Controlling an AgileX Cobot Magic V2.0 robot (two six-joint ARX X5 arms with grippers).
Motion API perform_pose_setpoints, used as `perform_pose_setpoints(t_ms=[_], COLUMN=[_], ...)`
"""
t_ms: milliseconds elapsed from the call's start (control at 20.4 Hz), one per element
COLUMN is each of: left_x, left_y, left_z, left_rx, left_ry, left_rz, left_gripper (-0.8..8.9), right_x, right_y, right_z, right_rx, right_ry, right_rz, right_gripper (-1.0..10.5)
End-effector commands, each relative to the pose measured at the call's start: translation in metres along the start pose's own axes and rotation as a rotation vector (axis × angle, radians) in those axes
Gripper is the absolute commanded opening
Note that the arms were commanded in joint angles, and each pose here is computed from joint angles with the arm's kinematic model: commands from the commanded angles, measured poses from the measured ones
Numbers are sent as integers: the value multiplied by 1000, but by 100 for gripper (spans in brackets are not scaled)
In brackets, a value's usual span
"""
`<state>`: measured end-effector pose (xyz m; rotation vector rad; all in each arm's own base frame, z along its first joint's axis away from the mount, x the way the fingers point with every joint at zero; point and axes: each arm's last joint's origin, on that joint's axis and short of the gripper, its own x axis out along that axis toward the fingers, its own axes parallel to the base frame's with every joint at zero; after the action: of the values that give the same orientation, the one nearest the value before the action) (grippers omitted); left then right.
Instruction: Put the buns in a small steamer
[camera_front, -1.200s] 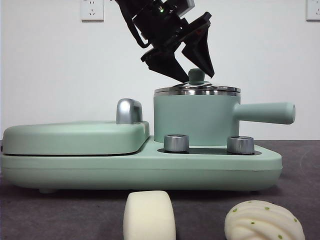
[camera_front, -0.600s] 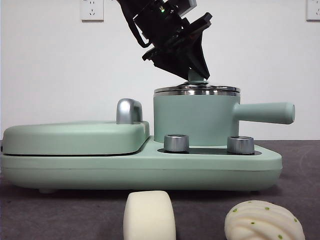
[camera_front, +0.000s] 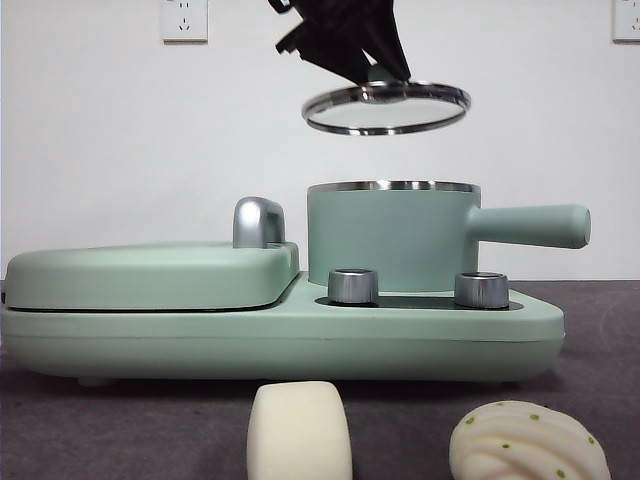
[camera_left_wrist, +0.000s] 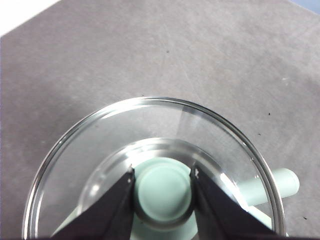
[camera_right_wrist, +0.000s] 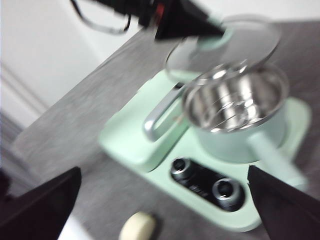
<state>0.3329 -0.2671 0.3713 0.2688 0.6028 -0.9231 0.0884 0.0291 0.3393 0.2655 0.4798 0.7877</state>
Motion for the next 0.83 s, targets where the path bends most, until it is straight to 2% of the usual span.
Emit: perform_pose_setpoints(t_ms=[49, 245, 686, 833], left_x=[-15, -32, -52, -58], left_y=[4, 18, 69, 84], left_z=[17, 24, 12, 7], left_rx=[13, -4, -76, -101], left_ry=[-61, -79, -72, -66], left_rz=[15, 49, 159, 190], left_gripper=[45, 41, 27, 27], right_x=[12, 46, 145, 169], right_y=[0, 4, 49, 59], right_z=[6, 2, -42, -60], right_rx=[63, 115, 128, 127], right_ry=[60, 226, 616, 706], right_rz=[64, 119, 45, 52], right_gripper=[575, 575, 575, 575])
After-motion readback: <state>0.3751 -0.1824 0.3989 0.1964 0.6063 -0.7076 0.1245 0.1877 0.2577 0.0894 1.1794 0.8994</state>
